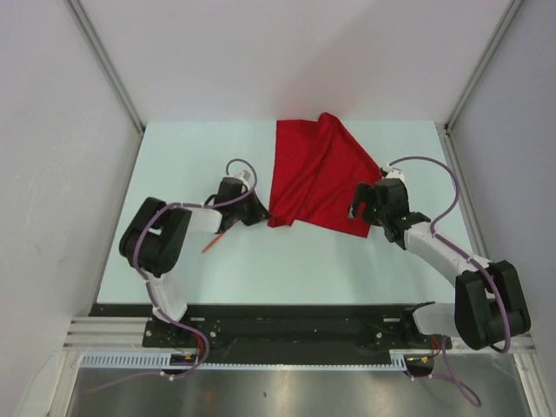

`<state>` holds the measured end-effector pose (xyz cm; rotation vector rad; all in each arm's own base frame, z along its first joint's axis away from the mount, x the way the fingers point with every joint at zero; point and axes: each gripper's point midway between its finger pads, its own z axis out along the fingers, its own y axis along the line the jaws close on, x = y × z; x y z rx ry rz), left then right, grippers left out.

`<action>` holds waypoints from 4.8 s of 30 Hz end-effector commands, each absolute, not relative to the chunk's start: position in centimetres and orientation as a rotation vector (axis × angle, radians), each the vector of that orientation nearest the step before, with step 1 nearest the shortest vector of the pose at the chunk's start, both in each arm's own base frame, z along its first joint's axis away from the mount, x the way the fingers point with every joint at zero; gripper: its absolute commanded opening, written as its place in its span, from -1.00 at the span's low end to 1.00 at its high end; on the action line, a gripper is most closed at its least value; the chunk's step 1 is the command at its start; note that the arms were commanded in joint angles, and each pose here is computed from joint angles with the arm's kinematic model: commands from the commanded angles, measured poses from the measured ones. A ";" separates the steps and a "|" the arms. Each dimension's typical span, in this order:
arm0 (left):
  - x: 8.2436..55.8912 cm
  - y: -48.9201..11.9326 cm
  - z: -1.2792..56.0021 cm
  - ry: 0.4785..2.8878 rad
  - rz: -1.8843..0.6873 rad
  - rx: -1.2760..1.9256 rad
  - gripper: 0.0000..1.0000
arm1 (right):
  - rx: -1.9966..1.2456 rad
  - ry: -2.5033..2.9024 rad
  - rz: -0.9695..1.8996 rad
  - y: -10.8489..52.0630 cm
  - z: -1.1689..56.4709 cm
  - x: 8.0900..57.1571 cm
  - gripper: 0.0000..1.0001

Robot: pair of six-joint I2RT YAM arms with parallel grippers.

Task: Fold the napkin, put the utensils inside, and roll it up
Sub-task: Flatten the napkin out

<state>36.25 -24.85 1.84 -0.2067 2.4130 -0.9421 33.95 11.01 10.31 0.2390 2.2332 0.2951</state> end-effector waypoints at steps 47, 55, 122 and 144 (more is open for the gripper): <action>43.5 -7.5 9.7 2.152 -0.652 -0.446 -1.00 | 0.306 2.770 -0.164 10.2 4.0 25.8 0.05; 42.1 -2.2 9.0 2.156 -0.522 -0.581 -0.99 | 0.349 2.419 0.371 11.2 13.0 38.5 0.47; 42.8 -8.5 6.1 2.350 -0.512 -0.403 -0.99 | 0.722 2.121 0.401 -2.0 7.5 53.7 -0.70; 42.2 -9.1 5.5 2.347 -0.548 -0.392 -0.38 | 0.350 2.332 0.274 12.0 9.5 42.6 0.43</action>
